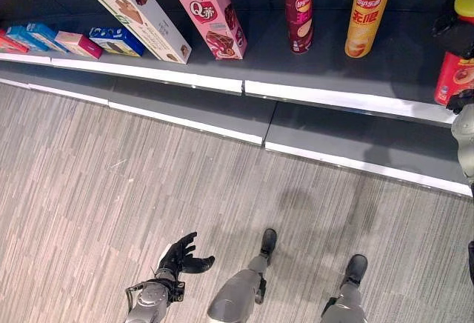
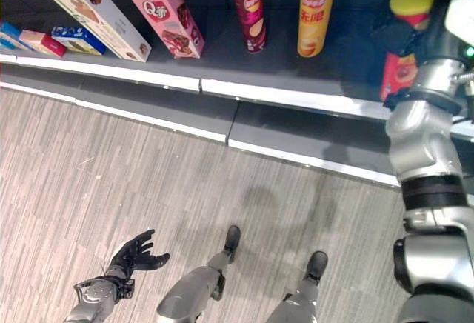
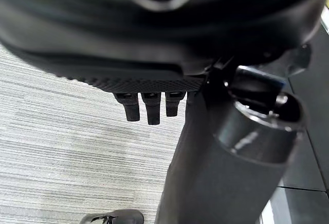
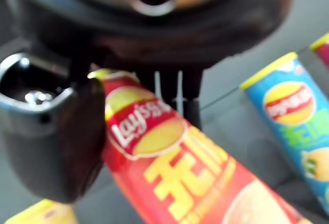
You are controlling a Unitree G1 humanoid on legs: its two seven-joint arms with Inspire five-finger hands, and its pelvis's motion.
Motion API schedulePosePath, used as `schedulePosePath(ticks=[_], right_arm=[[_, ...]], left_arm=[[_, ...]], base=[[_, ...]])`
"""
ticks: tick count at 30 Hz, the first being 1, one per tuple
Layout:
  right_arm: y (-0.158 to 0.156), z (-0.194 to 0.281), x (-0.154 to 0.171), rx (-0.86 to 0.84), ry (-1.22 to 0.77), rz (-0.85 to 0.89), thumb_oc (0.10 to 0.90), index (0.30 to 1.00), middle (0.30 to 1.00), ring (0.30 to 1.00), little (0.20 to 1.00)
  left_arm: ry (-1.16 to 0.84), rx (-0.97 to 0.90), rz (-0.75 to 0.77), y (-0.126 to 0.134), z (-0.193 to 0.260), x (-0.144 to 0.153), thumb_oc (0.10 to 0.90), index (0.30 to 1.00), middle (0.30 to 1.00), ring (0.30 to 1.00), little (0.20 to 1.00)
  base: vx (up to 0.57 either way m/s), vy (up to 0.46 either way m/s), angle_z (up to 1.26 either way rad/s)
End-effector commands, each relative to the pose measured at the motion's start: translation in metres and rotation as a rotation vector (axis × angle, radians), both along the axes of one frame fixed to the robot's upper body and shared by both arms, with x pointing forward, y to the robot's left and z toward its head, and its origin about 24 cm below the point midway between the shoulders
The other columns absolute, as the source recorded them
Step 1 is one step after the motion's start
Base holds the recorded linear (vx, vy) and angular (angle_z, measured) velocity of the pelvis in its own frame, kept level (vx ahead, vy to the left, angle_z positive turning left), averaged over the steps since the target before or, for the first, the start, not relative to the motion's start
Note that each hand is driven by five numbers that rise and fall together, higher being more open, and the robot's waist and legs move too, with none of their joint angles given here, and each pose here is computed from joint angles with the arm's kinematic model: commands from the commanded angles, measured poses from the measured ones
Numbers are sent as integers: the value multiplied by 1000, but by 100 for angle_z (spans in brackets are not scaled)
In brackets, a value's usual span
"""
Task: Put the goods on the table back onto the shelves and tidy them up.
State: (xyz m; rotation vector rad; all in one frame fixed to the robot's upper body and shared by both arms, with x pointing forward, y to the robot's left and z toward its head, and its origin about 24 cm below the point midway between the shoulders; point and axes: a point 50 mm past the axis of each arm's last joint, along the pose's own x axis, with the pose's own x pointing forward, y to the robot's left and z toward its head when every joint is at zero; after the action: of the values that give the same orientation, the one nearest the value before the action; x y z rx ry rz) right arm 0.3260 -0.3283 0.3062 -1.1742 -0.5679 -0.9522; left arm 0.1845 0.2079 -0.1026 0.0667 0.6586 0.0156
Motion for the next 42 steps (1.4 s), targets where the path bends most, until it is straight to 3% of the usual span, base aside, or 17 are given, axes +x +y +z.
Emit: schedulePosePath(ticks=[1,13,42], right_arm=[[20,79,-28,-120,-351,34,400,300,300,300,300],[16,92,-32,-37,-440,51,400,300,300,300,300],[6,123,-46,-37,-528,-15,400,300,300,300,300]], left_arm=[[14,71,-18,15,-2,-12,800,900,900,900,900],[-11,71,-40,12,2,-8,800,900,900,900,900],[-68,43,-22,9,9,-4,800,900,900,900,900]], base=[[0,0,0],[0,0,0],[0,7,0]])
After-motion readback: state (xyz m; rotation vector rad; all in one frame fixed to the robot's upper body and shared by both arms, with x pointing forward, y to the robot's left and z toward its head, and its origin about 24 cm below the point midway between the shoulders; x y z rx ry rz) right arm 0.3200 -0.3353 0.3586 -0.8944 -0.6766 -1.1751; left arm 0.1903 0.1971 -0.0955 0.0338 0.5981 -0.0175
